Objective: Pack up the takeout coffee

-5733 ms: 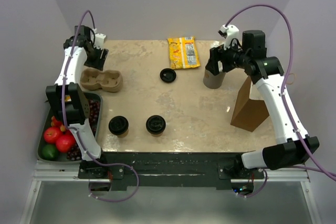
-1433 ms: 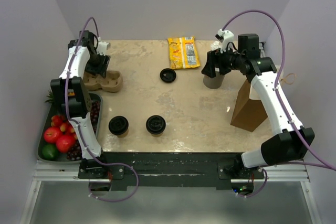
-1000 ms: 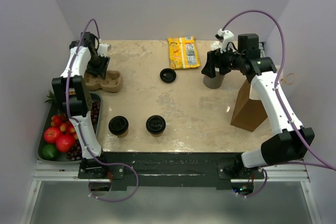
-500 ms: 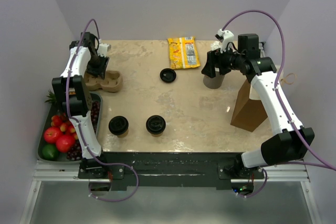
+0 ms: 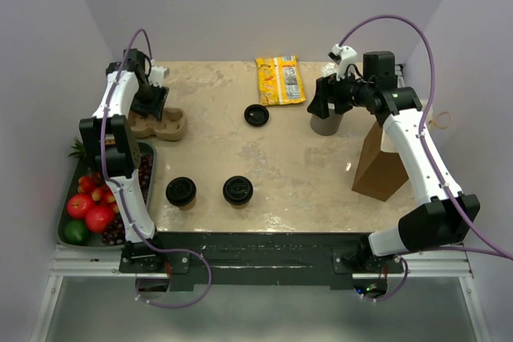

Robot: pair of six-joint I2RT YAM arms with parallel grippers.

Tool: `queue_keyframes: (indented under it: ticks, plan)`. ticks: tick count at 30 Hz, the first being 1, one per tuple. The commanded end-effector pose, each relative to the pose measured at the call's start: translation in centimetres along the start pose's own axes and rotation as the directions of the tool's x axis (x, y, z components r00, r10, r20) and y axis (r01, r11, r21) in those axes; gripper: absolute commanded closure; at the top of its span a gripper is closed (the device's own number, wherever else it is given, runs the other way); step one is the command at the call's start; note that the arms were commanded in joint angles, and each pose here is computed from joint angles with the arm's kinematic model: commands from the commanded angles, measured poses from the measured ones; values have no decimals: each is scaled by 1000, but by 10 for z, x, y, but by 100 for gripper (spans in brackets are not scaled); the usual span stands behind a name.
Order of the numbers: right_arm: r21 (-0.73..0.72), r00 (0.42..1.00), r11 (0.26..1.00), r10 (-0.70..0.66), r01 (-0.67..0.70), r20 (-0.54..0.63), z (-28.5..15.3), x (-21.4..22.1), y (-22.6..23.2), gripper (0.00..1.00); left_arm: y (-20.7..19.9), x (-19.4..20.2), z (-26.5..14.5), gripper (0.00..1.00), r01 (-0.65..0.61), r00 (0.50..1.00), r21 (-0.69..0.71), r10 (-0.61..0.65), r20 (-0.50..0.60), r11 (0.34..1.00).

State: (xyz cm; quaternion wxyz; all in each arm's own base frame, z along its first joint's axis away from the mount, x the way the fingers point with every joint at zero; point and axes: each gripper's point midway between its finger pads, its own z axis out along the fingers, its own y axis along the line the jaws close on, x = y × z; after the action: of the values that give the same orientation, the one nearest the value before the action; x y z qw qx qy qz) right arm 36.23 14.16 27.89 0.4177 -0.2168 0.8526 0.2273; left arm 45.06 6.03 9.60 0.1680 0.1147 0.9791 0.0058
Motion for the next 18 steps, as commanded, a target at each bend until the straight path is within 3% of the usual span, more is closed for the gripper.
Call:
queue_keyframes:
  ticks: [1,12,18]
  plan:
    - [-29,999,1000,-2,3,35,1,-10,4,19,-1,0,-2,41,17,1000,-13,-17,4,1000]
    - [-18,999,1000,-6,7,34,0,-8,2,19,0,-6,1,49,13,1000,-7,-13,11,1000]
    - [-20,999,1000,-5,6,31,1,-8,2,19,0,-4,5,48,13,1000,-3,-13,-2,1000]
